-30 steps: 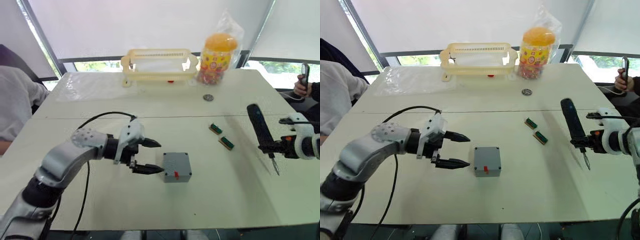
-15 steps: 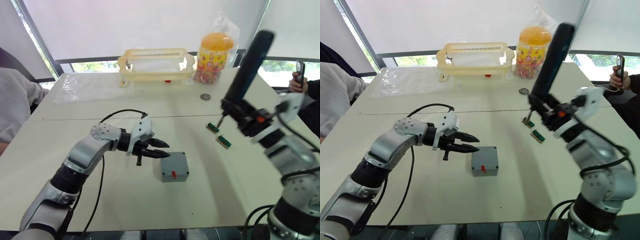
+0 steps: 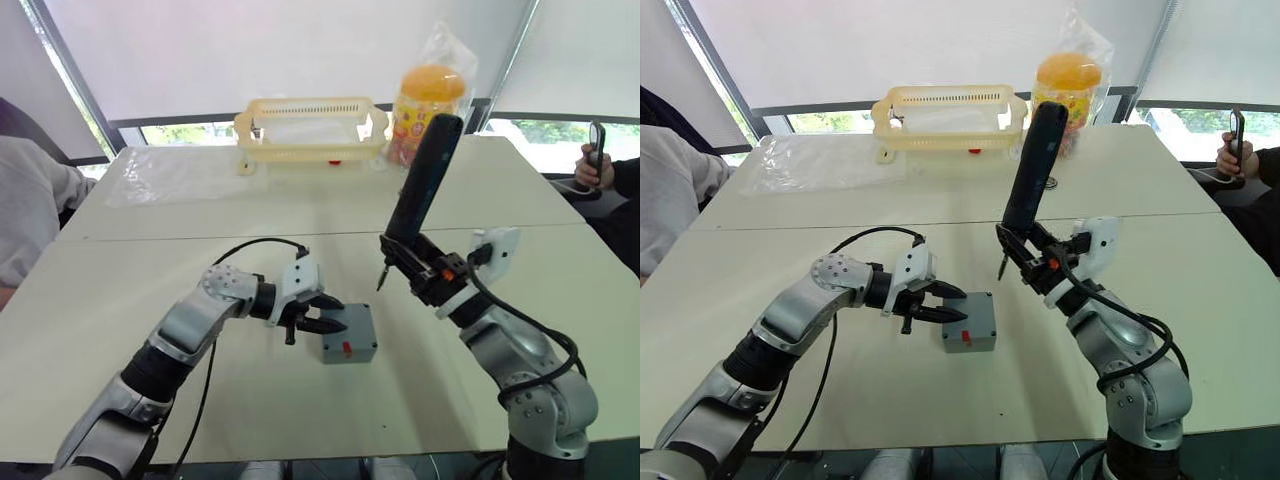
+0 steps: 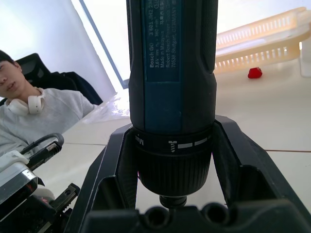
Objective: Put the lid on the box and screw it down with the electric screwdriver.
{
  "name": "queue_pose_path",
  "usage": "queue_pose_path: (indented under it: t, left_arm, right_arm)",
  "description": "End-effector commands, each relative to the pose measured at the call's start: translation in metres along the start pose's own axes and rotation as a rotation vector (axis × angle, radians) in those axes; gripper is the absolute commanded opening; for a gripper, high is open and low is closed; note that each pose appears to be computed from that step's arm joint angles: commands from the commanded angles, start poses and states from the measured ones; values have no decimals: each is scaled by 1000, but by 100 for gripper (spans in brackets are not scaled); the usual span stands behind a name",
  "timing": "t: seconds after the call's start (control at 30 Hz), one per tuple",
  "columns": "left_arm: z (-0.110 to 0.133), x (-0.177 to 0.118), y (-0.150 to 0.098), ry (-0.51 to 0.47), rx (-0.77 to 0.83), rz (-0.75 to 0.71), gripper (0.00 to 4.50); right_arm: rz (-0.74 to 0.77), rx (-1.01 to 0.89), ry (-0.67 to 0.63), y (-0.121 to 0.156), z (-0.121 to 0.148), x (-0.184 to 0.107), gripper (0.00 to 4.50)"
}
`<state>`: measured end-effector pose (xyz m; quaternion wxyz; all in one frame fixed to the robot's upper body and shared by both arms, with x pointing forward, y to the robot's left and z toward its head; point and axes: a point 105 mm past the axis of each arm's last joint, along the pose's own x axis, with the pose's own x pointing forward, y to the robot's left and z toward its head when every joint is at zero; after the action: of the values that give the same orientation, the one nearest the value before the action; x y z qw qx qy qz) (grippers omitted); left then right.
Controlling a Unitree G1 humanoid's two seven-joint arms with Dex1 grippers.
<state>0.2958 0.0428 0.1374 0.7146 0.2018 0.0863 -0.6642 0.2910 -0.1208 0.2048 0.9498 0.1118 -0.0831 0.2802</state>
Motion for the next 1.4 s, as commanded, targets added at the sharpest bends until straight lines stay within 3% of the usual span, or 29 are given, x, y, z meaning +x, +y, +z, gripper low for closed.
queue_pose_path:
  t: [0.03,0.23,1.4]
  left_arm:
    - [-10,2,-5,44,3,-27,181]
    - [-19,3,-5,82,23,-34,181]
    - [-16,4,-8,69,16,-37,181]
  right_arm:
    - [63,-52,-89,18,19,-1,171]
    - [78,-52,-76,23,12,0,171]
    - [39,-80,-38,14,-5,1,171]
